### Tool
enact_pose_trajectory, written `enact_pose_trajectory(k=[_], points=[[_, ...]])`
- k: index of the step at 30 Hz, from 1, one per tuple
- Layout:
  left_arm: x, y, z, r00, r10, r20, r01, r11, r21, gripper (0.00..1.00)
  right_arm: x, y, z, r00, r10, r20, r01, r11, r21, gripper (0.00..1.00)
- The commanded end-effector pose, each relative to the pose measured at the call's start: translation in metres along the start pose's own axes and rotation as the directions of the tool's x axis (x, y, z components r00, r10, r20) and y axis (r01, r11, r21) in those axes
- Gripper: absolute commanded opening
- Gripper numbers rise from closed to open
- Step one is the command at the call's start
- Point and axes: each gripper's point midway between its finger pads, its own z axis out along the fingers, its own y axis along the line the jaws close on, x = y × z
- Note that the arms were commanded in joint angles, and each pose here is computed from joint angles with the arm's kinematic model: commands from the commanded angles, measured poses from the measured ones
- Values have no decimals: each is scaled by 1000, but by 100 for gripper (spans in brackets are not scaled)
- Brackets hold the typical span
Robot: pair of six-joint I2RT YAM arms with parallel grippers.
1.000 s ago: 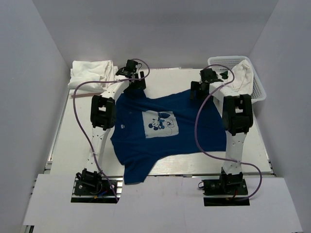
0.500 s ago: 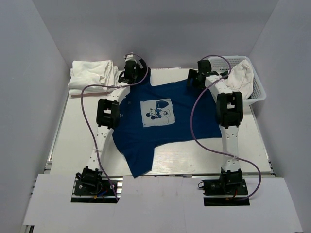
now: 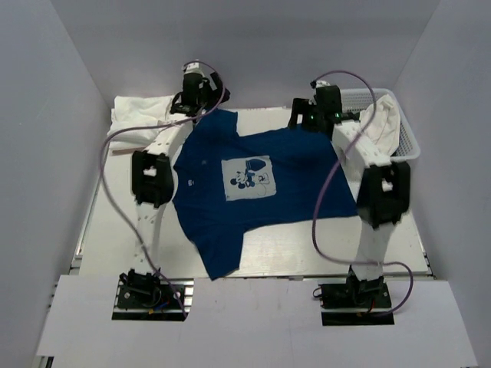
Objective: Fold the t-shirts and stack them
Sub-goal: Flatten out the tshirt, then grap the side of the flattened tshirt closest away from the robot with both arms
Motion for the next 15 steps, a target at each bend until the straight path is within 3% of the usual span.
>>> enact_pose_trajectory(k=[1, 2, 3, 4, 5, 6, 8, 9, 12, 15], points=[[-62, -57, -119, 1000, -11, -21, 10, 1000, -13, 100, -8, 2, -78, 988, 79, 132, -84, 996, 33, 90], [-51, -58, -137, 997, -12, -73, 12, 1000, -4, 100, -27, 5, -106, 968, 91, 233, -99, 995, 19, 90], [-1, -35, -155, 975, -41, -219, 27, 997, -67, 100, 6, -4, -102, 971, 128, 202, -140, 989, 43, 90], [-5, -45, -191, 969, -91, -228, 76, 994, -77, 100, 12, -9, -110, 960, 169, 221, -186, 981, 56, 90], [16, -39, -209, 953, -114, -280, 83, 989, -119, 100, 41, -12, -129, 956, 193, 223, -209, 977, 51, 90], [71, -13, -237, 896, -148, -419, 64, 976, -208, 100, 49, -11, -134, 939, 259, 224, -273, 961, 33, 90], [98, -17, -290, 849, -196, -491, 81, 966, -246, 100, 77, -14, -150, 924, 309, 224, -323, 946, 27, 90], [139, -1, -318, 785, -232, -574, 62, 952, -299, 100, 91, -16, -161, 922, 315, 226, -330, 944, 28, 90], [190, -5, -396, 666, -278, -692, 69, 947, -314, 100, 115, -33, -186, 906, 335, 260, -370, 924, 95, 90], [238, -2, -470, 512, -364, -778, 61, 919, -390, 100, 136, -52, -199, 913, 329, 241, -379, 903, 203, 90]])
